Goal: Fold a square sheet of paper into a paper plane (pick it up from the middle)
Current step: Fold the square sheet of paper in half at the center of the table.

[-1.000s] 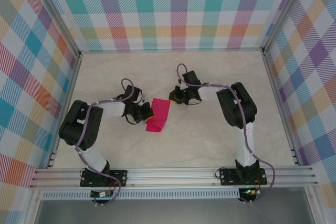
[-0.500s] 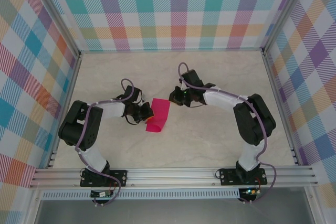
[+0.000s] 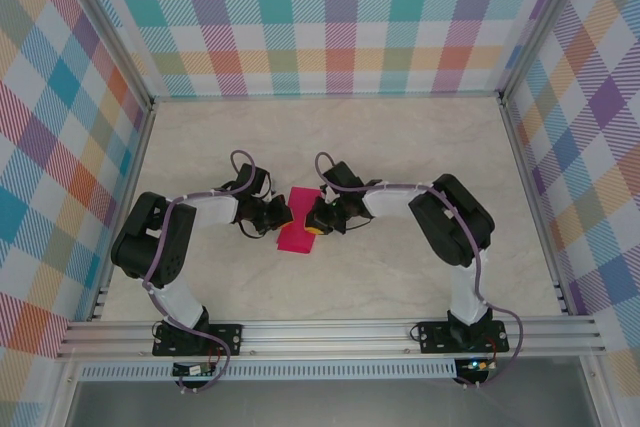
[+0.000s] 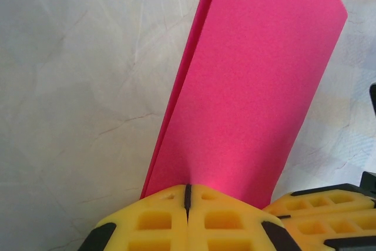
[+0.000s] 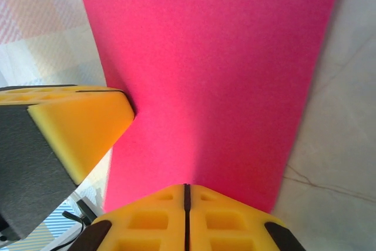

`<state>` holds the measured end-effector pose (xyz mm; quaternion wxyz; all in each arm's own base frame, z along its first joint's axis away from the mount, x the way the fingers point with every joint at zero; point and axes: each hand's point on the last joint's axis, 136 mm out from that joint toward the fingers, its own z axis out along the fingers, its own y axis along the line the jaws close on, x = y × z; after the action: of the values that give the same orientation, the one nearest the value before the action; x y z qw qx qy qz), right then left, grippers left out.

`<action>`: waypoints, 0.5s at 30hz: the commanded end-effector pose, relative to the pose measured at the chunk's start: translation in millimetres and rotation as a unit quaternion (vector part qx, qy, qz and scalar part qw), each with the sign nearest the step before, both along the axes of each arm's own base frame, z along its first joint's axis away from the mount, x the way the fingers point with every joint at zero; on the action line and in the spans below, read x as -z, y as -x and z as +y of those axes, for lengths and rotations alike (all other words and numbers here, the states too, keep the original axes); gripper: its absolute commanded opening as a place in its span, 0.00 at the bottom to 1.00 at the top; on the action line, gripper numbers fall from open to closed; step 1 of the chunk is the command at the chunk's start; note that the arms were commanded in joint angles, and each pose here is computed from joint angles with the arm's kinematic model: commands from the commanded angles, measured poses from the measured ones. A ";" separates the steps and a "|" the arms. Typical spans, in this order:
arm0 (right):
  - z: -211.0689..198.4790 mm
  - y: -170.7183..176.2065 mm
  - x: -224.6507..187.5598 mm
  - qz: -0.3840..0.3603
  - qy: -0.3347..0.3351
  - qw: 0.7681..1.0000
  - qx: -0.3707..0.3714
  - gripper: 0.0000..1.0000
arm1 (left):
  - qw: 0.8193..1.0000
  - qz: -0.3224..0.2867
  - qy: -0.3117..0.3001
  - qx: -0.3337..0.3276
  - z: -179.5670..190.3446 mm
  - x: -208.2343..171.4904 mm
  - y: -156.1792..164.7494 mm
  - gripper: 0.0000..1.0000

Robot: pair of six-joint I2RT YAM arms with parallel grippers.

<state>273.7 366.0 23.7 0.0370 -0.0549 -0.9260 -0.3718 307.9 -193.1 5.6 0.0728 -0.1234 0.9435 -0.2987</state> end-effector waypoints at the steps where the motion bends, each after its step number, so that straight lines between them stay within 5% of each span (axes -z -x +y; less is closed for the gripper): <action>1: -2.9 19.6 13.0 0.021 0.010 0.999 -0.024 0.07 | 0.960 0.176 -0.215 -0.036 83.5 76.6 93.6 0.00; 10: -40.1 57.0 23.7 0.024 0.054 0.997 -0.054 0.07 | 0.956 0.179 -0.229 -0.042 88.4 81.1 97.1 0.00; 15: -31.5 46.8 -8.3 -0.022 0.025 0.998 -0.060 0.07 | 0.957 0.176 -0.227 -0.042 88.0 79.6 96.6 0.00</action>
<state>231.7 333.9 18.1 0.0462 -0.0159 -0.9370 -0.3459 308.0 -192.8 5.6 0.0774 -0.1315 0.9453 -0.2883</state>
